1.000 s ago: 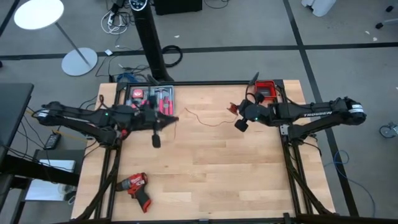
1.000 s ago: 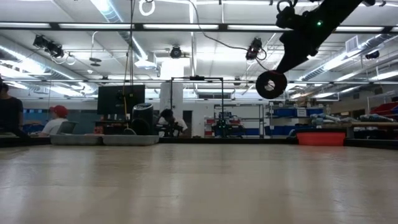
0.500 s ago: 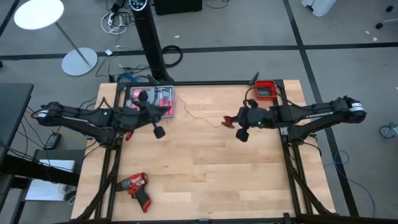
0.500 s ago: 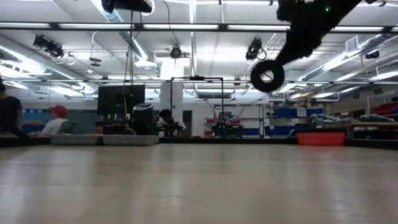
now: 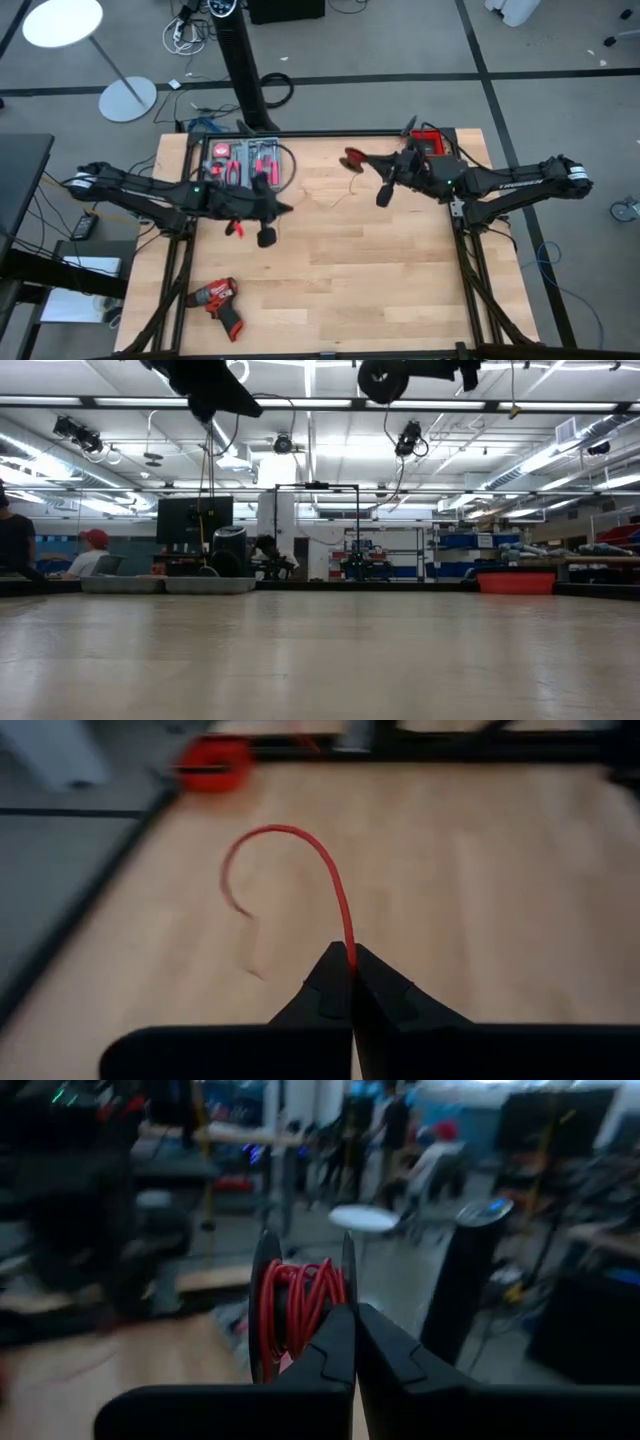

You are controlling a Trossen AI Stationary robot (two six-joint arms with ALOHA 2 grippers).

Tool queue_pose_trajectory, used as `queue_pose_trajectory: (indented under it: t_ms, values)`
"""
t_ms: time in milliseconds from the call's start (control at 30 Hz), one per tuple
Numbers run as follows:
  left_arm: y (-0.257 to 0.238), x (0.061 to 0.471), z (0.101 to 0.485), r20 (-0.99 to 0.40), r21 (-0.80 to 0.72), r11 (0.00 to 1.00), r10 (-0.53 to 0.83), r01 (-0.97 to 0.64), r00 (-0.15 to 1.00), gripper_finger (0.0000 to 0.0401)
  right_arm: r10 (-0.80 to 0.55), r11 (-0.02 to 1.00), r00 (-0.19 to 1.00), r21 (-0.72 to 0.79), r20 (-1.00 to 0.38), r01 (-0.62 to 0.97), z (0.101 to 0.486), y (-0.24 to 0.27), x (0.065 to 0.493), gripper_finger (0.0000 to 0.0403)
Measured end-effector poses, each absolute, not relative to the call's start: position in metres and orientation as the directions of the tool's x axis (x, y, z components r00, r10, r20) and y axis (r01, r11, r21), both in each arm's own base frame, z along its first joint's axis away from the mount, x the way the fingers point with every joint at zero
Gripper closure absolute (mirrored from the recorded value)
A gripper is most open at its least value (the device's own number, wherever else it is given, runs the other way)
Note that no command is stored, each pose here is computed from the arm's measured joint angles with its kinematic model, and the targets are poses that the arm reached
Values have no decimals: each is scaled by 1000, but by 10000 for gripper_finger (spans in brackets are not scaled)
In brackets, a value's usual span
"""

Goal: Coil cords
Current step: Uncoil the red wire

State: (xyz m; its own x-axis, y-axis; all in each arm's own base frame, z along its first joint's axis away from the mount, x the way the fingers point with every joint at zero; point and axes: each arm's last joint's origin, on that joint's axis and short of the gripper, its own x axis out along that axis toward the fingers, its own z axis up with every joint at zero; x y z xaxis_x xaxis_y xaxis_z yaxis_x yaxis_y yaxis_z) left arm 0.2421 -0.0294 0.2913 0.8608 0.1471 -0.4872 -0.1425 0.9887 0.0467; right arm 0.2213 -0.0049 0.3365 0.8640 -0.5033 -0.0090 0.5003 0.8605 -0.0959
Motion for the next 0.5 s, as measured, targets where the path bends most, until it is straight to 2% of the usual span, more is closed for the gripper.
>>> queue_pose_trajectory:
  t_ms: [200, 367, 433, 500]
  values:
    - [-43, 269, 277, -468, -73, 989, -147, 127, 872, 401, -634, 745, 770, -213, 70, 633, 343, -8, 225, 403]
    - [-55, 279, 285, -314, -171, 874, -485, 454, 816, 401, -729, 631, 683, -339, 47, 697, 339, -16, 226, 403]
    - [-58, 279, 294, -228, -163, 826, -564, 540, 794, 401, -749, 605, 662, -379, 26, 700, 336, -18, 227, 403]
    - [-57, 274, 302, -188, -150, 812, -584, 564, 790, 401, -765, 587, 644, -423, -11, 690, 331, -20, 226, 403]
